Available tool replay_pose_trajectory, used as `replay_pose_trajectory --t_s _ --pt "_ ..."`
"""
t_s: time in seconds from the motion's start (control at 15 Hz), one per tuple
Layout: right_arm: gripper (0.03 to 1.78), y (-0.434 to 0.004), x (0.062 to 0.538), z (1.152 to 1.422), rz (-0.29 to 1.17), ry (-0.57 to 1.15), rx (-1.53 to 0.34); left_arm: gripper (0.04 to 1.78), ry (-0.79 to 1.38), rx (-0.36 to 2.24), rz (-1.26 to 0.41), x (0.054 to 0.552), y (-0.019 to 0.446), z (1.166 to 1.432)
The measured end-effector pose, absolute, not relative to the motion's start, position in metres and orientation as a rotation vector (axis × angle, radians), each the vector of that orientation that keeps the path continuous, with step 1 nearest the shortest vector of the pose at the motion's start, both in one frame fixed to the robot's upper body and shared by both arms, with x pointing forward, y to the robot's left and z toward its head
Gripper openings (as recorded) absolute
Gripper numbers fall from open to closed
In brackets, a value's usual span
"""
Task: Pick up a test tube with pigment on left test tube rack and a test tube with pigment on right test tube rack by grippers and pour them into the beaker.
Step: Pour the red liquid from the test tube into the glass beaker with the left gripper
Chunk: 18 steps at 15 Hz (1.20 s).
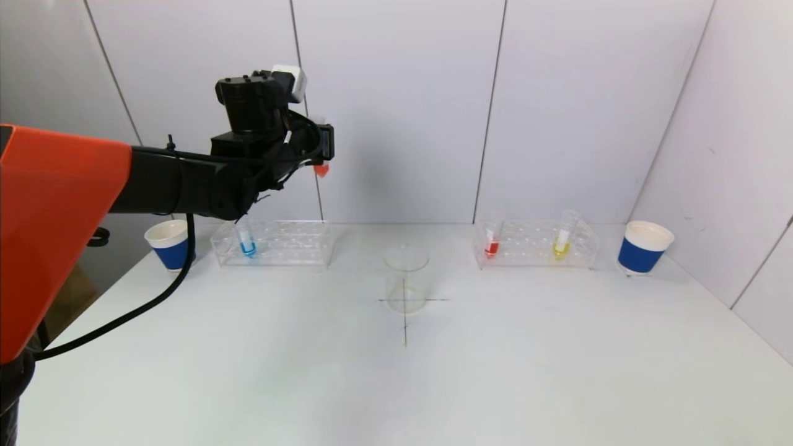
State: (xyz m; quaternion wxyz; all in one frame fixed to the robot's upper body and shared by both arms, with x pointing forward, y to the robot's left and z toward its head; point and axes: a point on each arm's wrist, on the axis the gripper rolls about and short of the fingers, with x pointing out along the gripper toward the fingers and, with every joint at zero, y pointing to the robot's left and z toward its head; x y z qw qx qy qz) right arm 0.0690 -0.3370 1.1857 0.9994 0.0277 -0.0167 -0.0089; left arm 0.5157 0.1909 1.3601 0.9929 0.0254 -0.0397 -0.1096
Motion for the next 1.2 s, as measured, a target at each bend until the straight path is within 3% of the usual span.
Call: replay_pose_trajectory --t_s 0.47,1.2 --pt "1.77 -0.337 0.069 1.186 -0.018 -0.033 0.055 0.44 -0.028 0.159 -0.717 0.519 0.177 1.374" --pt "1.77 -0.337 0.069 1.186 -0.018 -0.033 0.055 0.44 -0.386 0.509 -1.127 0.561 0.162 1.319"
